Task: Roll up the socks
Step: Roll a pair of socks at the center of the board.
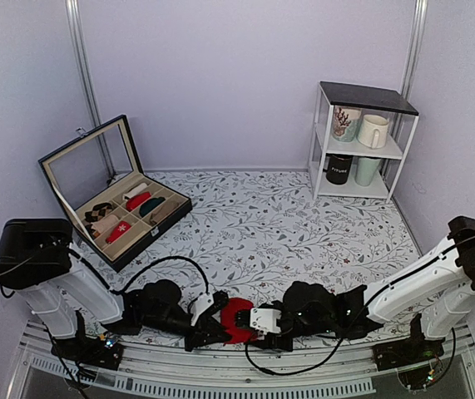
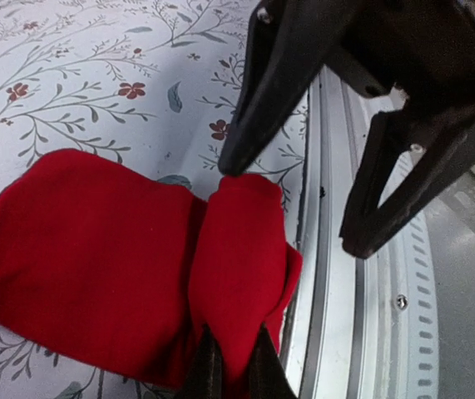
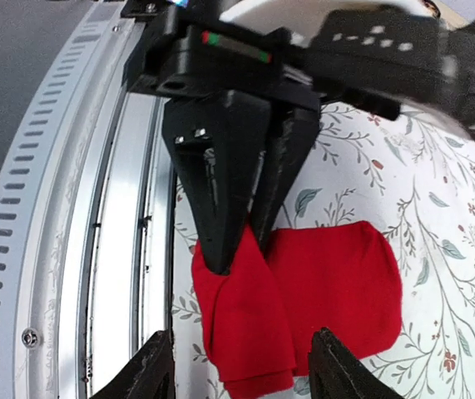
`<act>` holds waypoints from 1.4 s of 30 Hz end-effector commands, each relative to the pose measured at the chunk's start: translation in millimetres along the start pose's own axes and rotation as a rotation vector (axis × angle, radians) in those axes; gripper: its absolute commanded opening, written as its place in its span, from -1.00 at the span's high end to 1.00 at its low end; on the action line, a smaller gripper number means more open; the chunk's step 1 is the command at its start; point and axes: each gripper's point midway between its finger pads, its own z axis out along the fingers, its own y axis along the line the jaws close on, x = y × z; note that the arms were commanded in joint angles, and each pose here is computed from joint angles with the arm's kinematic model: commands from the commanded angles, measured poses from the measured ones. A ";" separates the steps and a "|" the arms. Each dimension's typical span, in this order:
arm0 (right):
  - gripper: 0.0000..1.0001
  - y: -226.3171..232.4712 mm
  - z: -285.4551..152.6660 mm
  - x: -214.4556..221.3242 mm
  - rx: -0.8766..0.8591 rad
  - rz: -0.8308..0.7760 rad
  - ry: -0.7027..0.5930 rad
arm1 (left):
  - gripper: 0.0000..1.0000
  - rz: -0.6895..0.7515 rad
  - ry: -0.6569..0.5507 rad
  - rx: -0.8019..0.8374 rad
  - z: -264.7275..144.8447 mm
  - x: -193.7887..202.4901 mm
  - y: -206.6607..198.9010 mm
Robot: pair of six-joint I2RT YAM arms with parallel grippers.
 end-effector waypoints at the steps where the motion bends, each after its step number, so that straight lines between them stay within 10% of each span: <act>1: -0.13 6.0 14.9 7.5 0.034 -0.069 0.038 | 1.00 -0.117 0.215 -0.043 -4.0 61.5 14.9; 10: -0.07 9.4 29.2 28.0 0.073 -0.059 0.113 | 1.00 -0.139 0.226 -0.037 -2.7 64.4 17.3; 16: 0.50 13.9 36.5 52.1 0.057 -0.024 0.204 | 0.94 -0.120 0.195 -0.036 -4.5 55.7 15.8; 19: 0.61 18.6 35.7 61.4 0.038 0.012 0.235 | 0.40 -0.071 0.138 -0.074 -9.4 37.8 18.9; 23: 0.63 28.9 29.7 66.7 -0.035 0.095 0.257 | 0.17 0.080 0.051 -0.141 -19.5 5.6 18.1; 27: 0.63 34.7 24.6 70.3 -0.155 0.240 0.292 | -0.97 0.242 -0.015 -0.185 -27.5 -21.1 8.5; 42: 0.63 27.8 22.1 98.9 -0.291 0.598 0.407 | -0.99 0.459 -0.225 -0.476 -65.9 -59.1 12.8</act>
